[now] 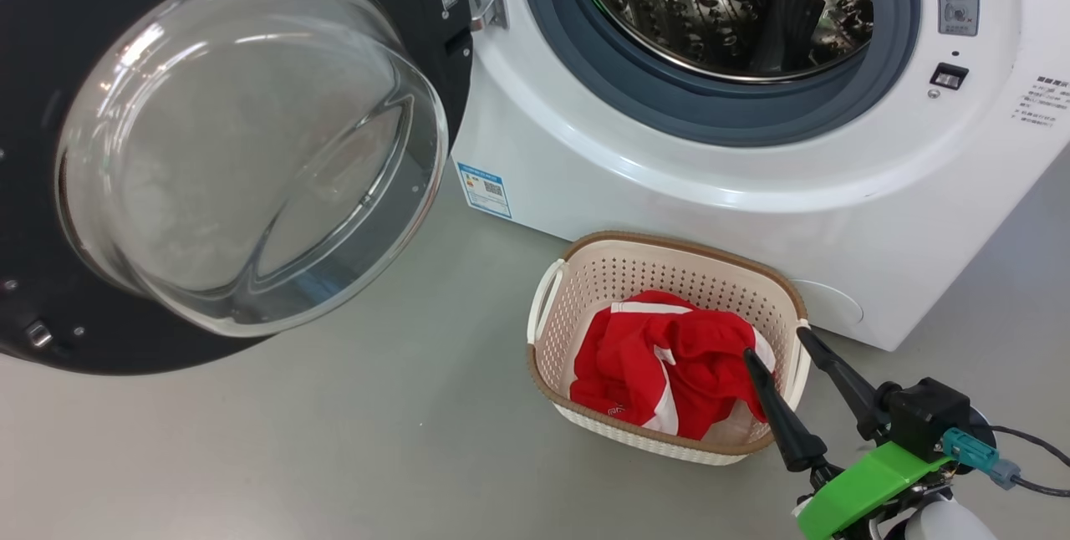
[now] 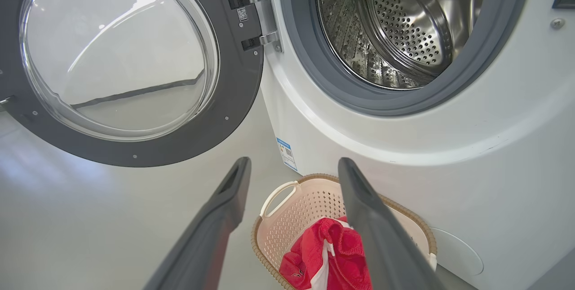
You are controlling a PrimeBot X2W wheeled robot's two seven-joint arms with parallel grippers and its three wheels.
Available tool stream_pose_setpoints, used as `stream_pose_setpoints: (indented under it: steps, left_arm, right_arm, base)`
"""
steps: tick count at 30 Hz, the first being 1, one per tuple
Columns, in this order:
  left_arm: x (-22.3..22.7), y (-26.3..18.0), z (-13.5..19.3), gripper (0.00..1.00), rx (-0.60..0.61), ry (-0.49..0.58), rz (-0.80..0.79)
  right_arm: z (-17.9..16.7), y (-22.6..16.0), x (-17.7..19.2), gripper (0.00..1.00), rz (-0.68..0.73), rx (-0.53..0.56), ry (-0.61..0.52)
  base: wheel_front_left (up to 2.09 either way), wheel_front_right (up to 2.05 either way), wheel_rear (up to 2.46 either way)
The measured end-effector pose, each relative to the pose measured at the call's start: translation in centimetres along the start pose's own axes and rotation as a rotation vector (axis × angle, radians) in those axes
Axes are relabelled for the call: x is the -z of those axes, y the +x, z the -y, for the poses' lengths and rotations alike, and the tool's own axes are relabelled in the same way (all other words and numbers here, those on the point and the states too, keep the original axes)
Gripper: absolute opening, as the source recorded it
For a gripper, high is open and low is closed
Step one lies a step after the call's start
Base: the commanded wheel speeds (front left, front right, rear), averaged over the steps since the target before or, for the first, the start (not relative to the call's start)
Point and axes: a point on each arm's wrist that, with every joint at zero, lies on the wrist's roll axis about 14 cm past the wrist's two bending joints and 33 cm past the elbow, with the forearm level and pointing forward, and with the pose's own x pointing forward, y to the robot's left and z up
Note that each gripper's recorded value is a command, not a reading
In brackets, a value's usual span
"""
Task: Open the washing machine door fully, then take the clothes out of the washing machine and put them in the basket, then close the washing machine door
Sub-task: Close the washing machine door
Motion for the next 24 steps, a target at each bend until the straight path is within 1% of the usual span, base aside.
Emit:
stream_pose_setpoints:
  steps: [4, 9, 11, 14, 16, 19, 24]
  left_arm:
    - [1.7, 0.9, -1.4, 0.00, -0.052, -0.074, -0.118]
    - [5.7, 0.9, -2.9, 0.00, -0.116, -0.113, -0.330]
    - [7.2, 0.8, -3.0, 0.00, -0.131, -0.141, -0.403]
    - [9.3, 0.8, -2.8, 0.00, -0.142, -0.147, -0.495]
    - [10.4, 0.8, -2.6, 0.00, -0.147, -0.159, -0.543]
    - [12.3, 0.5, -2.5, 0.00, -0.163, -0.212, -0.616]
    - [12.9, 0.7, -2.7, 0.00, -0.180, -0.217, -0.657]
  right_arm:
    - [0.3, 0.2, 0.2, 1.00, -0.002, 0.002, 0.004]
    - [0.9, 0.6, 0.4, 1.00, -0.002, 0.003, 0.006]
    - [1.2, 0.7, 0.6, 1.00, -0.004, 0.005, 0.005]
    - [1.8, 0.5, 1.2, 1.00, -0.019, 0.010, 0.003]
    - [2.0, 0.5, 1.5, 1.00, -0.026, 0.013, 0.006]
    - [2.5, 0.9, 1.1, 1.00, -0.012, 0.019, 0.003]
    - [3.1, 0.8, 1.2, 1.00, -0.013, 0.030, 0.004]
  base:
    - [0.00, 0.00, 0.00]
    - [0.00, 0.00, 0.00]
    - [0.00, 0.00, 0.00]
    - [0.00, 0.00, 0.00]
    - [0.00, 0.00, 0.00]
    - [0.00, 0.00, 0.00]
    - [0.00, 0.00, 0.00]
